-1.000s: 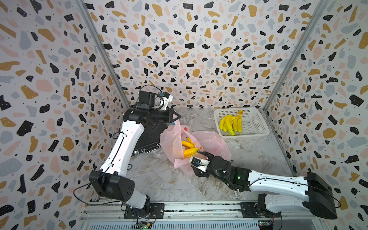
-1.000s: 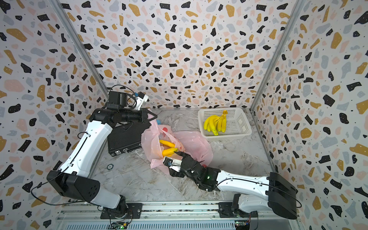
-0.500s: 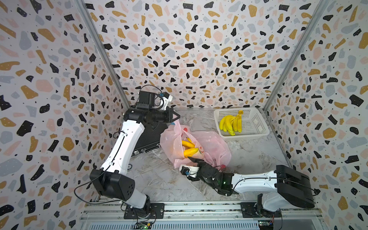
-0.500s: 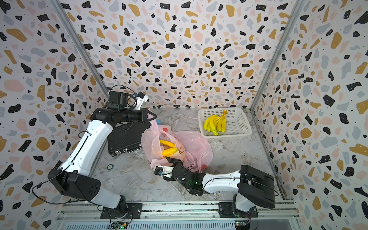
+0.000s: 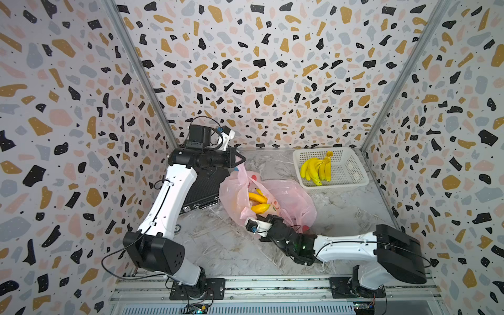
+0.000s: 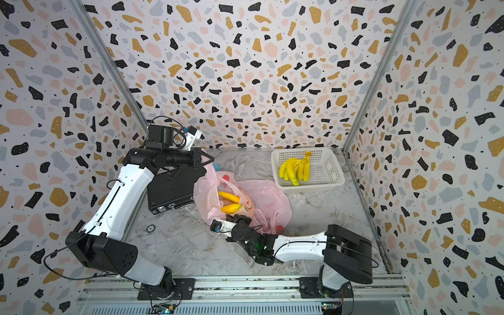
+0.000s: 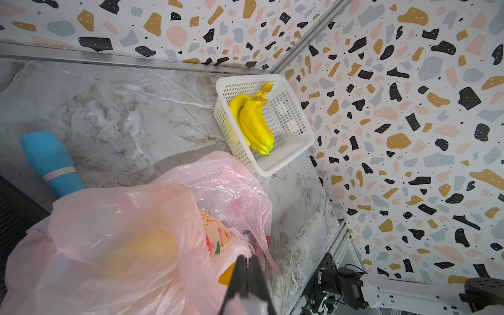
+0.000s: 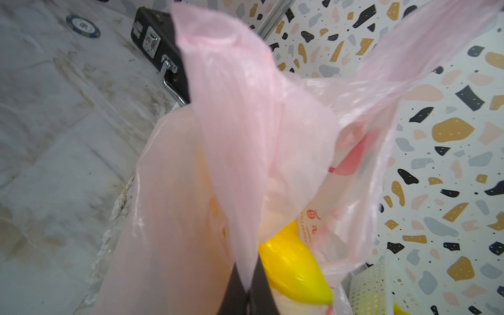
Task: Place the banana into a plastic bag & tie a knot
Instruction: Adjust the plastic bag.
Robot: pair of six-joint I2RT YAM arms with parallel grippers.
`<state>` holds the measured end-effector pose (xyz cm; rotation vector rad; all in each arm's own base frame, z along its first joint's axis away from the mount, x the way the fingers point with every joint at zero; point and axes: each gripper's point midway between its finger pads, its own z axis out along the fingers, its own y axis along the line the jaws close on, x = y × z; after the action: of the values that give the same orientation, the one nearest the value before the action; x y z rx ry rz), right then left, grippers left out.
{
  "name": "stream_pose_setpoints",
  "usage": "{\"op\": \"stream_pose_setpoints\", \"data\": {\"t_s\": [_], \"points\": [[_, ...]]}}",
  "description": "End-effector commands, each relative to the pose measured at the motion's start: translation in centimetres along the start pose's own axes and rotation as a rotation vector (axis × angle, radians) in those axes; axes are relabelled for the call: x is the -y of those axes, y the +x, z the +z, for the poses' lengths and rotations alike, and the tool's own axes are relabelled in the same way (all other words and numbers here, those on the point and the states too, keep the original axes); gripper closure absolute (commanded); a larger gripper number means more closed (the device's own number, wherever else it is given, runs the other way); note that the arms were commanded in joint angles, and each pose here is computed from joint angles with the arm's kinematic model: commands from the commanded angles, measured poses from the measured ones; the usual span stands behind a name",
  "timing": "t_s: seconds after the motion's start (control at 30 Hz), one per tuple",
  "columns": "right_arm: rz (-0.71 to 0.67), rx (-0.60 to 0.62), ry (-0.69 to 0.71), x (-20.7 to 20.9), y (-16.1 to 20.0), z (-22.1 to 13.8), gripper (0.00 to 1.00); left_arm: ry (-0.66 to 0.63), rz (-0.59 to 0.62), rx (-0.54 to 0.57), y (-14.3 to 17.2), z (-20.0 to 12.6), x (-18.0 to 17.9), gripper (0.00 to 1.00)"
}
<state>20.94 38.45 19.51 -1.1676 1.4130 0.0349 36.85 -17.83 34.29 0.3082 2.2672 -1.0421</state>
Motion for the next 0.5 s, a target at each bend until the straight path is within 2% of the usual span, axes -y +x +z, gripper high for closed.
{"op": "stream_pose_setpoints", "data": {"t_s": [0.0, 0.27, 0.47], "points": [[0.145, 0.091, 0.007, 4.4, -4.5, -2.8, 1.00, 0.012, 0.036, 0.050, -0.8, -1.6, 1.3, 1.00], [0.290, 0.154, -0.184, 10.4, -7.5, -6.0, 1.00, 0.010, 0.063, 0.118, -1.5, -3.7, 2.9, 1.00], [0.395, 0.167, -0.210, 14.5, -8.2, -5.9, 1.00, 0.013, 0.100, 0.181, -2.1, -6.0, 4.9, 1.00]]}}
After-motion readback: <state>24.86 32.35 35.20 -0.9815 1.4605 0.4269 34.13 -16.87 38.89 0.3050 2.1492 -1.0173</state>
